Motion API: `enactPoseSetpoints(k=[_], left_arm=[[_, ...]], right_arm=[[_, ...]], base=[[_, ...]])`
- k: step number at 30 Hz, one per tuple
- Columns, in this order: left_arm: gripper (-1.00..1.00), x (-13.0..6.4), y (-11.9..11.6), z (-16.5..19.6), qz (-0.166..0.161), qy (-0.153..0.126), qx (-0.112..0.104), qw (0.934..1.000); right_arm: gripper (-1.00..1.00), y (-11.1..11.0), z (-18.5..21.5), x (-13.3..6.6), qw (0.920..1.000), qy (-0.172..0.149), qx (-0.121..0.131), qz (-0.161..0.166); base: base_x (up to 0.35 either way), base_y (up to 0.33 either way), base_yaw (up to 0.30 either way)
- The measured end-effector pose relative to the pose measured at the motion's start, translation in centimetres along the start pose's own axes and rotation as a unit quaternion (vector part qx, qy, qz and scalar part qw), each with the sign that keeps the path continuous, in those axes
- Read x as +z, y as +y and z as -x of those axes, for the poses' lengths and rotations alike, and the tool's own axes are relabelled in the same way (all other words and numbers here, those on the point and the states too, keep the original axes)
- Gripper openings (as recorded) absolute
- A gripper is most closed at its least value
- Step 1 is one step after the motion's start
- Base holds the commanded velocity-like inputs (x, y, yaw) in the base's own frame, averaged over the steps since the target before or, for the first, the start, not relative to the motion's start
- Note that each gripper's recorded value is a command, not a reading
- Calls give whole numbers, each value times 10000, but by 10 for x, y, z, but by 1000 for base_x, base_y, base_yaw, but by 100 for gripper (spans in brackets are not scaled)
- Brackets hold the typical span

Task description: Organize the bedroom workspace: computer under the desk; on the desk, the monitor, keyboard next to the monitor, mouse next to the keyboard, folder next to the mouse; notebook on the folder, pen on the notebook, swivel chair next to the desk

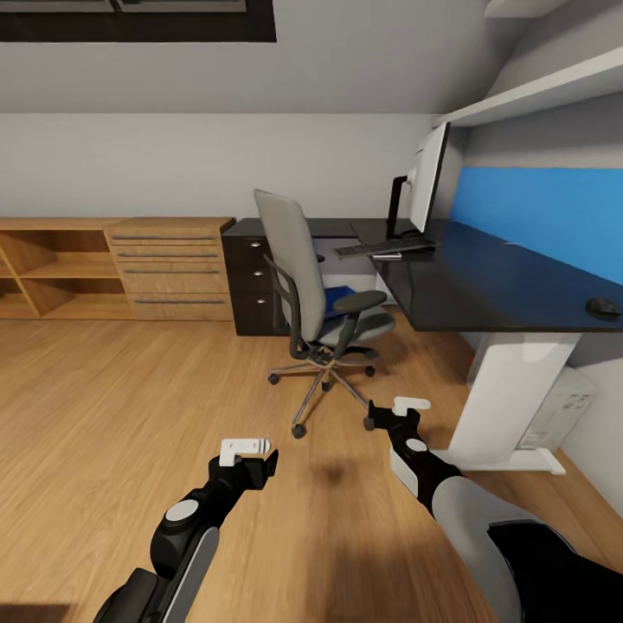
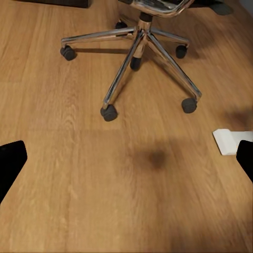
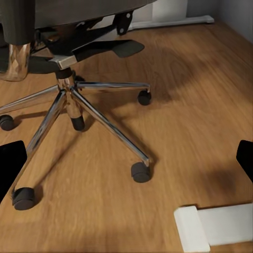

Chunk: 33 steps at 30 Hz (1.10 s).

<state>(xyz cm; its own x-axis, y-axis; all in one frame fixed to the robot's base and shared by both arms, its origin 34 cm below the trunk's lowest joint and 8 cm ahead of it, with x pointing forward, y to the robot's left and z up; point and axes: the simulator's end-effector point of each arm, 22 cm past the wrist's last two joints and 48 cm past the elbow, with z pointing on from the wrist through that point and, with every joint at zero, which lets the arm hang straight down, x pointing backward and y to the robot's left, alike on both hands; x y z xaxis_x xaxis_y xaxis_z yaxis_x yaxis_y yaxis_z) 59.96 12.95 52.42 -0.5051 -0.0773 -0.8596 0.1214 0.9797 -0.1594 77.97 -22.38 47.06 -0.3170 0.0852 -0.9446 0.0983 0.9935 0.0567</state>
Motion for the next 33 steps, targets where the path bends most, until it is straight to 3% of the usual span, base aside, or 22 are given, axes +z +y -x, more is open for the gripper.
enactPoseSetpoints(k=[14, 22, 33], left_arm=[[100, 0, 0, 0, -4, -1, 2, 10000], [100, 0, 1, 0, 6, 3, 0, 10000], [100, 0, 1, -1, 9, 7, -2, 10000]], right_arm=[[100, 1, 0, 0, 10000, -4, 9, 7], [100, 1, 0, 0, 10000, -10, 13, 3], [100, -1, 2, 0, 10000, -58, 18, -10]], base=[[152, -6, 0], [208, -173, 0], [46, -44, 0]])
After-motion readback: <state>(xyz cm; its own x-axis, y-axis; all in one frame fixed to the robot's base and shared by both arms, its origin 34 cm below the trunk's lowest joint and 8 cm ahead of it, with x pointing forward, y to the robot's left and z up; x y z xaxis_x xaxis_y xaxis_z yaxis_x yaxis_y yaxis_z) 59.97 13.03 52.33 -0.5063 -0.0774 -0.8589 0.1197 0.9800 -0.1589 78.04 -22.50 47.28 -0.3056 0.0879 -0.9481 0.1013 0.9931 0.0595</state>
